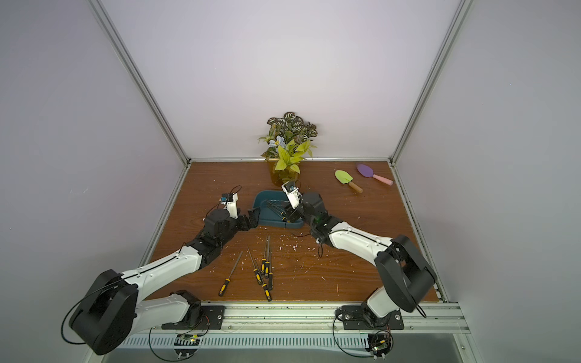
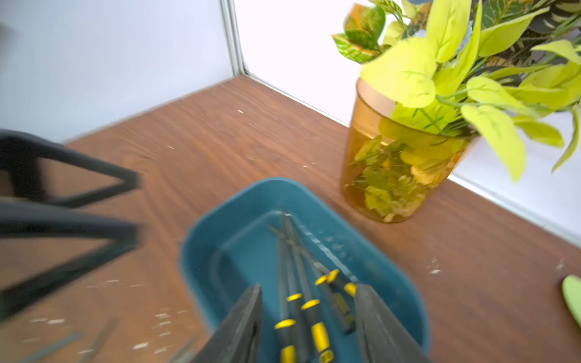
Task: Put the file tool into the storage box
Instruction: Place the file tool in the storage box, then adjust the file tool at the center of the board.
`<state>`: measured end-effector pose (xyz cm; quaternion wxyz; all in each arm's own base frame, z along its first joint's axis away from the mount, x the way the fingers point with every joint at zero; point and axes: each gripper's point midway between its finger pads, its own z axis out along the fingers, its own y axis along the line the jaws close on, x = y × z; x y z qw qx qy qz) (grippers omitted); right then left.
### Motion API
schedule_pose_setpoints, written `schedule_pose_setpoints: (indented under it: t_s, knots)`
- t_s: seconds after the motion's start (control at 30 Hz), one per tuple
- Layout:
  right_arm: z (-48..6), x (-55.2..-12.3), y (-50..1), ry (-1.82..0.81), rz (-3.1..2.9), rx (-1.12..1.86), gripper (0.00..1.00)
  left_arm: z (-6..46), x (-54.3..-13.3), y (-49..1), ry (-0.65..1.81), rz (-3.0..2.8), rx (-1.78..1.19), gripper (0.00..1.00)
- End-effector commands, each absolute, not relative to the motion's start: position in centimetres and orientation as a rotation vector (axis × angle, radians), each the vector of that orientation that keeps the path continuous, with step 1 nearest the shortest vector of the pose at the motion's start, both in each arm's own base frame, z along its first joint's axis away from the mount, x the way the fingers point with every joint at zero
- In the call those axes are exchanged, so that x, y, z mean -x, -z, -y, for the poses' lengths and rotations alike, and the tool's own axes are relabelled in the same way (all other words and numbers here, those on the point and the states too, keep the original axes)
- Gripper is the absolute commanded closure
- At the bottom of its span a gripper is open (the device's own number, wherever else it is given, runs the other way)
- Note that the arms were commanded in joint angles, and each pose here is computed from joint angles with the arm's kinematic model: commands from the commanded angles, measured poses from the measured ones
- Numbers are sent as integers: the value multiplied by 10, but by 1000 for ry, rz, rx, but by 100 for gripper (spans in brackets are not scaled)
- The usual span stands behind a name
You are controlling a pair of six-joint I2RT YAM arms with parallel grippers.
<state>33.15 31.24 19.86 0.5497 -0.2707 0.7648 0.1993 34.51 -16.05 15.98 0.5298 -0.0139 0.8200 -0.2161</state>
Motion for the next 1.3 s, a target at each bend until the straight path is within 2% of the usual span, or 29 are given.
schedule_pose_setpoints:
  t_s: [0.0,0.17,0.37,0.57,1.27]
  knots:
    - [-307,-298,-173,-495,-1927,466,46,153,-352,-168,475,-1935,51,0]
    - [-314,-229,-122,-643,-2038,440,45,148,-352,-167,471,-1924,67,0]
    - [-320,-183,-79,-588,-2145,500,44,143,-354,-164,462,-1931,88,0]
    - [-332,-166,-58,-591,-2204,542,43,140,-354,-164,449,-1927,88,0]
    - [-360,-142,-40,-538,-2263,613,41,143,-356,-157,448,-1946,77,0]
